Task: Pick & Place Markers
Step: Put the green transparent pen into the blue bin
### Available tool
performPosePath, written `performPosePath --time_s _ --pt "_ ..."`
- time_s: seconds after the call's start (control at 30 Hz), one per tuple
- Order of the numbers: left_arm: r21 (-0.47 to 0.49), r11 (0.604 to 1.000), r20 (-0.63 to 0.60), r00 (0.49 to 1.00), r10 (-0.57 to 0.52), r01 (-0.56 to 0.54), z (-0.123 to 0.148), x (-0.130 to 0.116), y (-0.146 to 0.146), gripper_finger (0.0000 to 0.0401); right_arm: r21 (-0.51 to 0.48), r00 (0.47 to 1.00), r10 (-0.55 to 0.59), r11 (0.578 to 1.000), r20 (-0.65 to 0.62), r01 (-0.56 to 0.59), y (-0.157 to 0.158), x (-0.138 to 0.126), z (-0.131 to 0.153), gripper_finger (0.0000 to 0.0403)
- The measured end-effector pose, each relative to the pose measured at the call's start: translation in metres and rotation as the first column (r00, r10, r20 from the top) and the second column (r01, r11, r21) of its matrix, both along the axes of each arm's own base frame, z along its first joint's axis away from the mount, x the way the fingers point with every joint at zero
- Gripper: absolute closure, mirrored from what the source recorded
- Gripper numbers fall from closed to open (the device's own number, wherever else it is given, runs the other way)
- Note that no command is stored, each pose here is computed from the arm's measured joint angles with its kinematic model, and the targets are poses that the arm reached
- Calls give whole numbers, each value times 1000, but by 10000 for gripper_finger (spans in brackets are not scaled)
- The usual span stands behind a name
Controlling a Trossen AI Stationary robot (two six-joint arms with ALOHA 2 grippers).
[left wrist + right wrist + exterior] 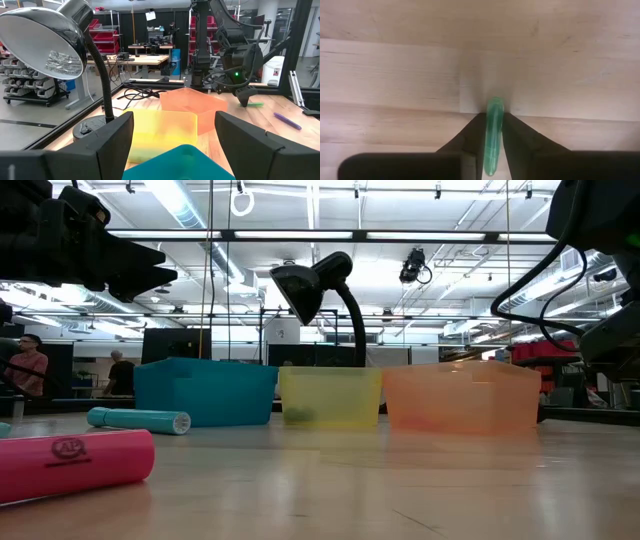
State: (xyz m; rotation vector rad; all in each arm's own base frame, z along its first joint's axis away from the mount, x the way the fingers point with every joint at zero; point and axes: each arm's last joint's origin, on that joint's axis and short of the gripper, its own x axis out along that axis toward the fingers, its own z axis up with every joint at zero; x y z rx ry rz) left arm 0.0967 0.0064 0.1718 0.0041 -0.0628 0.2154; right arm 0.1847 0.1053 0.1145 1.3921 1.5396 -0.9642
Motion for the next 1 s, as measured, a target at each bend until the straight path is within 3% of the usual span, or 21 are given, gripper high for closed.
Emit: performPosePath --time_s 0.43,0.67,1.0 --pt "0 1000 0 1000 0 0 0 0 0 115 0 1000 -11 1000 3 11 0 3 2 369" --pt "0 1000 0 1000 1 -1 0 0 0 115 -23 1000 -6 1000 21 6 2 9 13 366" --pt "0 1000 0 1000 0 0 0 0 0 115 -75 984 62 996 168 -50 4 20 37 366"
